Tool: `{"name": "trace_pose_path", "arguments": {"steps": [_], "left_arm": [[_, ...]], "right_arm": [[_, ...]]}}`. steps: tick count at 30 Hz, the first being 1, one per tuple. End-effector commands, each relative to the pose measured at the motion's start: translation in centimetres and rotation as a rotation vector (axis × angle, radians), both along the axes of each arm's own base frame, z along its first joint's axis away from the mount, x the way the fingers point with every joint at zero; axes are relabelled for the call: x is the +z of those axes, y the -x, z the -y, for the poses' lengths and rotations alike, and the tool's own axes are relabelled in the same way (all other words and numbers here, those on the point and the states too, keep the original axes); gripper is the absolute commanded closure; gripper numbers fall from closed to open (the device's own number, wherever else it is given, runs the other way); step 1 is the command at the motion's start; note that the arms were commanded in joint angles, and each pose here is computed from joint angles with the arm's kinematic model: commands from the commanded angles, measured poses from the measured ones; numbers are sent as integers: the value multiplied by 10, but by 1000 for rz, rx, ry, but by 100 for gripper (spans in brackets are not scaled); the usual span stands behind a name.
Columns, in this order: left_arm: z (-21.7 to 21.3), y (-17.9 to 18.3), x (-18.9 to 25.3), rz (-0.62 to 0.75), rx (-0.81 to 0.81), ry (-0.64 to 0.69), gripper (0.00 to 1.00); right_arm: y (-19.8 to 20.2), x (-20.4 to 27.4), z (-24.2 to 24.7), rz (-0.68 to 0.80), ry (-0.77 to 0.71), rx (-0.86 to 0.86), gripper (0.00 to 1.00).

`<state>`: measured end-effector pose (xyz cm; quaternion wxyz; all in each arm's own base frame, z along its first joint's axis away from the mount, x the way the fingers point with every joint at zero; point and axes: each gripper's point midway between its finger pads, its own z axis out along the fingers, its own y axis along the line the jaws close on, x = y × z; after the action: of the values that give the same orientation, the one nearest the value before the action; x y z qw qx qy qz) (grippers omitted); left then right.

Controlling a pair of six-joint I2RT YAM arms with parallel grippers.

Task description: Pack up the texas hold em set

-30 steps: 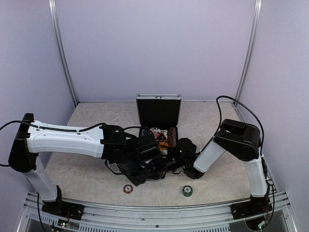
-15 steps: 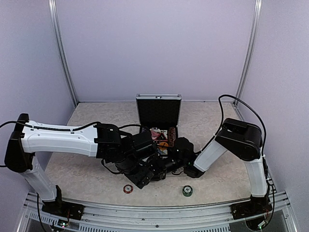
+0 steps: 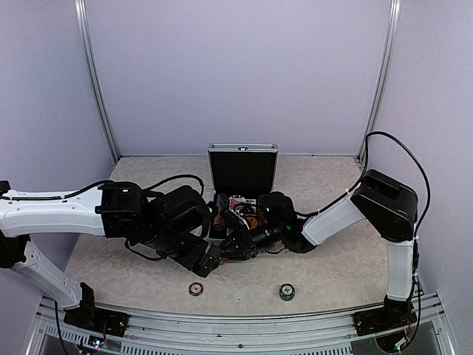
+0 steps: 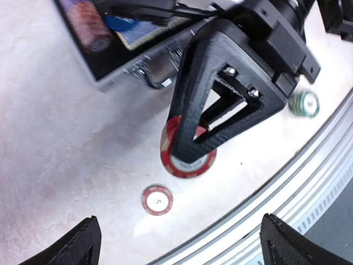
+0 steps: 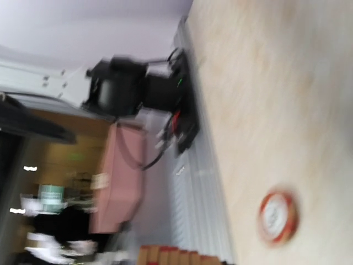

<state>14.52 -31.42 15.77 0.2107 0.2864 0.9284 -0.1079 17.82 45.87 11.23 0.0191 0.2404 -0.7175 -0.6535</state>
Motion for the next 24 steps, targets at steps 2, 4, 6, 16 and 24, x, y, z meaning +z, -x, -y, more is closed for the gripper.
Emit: {"name": "trace_pose_path", "arguments": {"steps": [2,4,6,16,24], "left_arm": [[-47,-30,16,36,244,136,1],[-60,-31,12,30,278,152,1],[-67,-28,12,27,292,169,1],[-86,-20,1,17,353,201,1],[-83,-15,-15,-20,345,215,1]], "right_arm": [[-44,19,2,398,108,-16,100],[-62,17,5,512,167,-18,100],[-80,10,9,608,243,-23,100],[-132,-4,16,1039,396,46,100],[-143,-17,15,1311,468,156,100]]}}
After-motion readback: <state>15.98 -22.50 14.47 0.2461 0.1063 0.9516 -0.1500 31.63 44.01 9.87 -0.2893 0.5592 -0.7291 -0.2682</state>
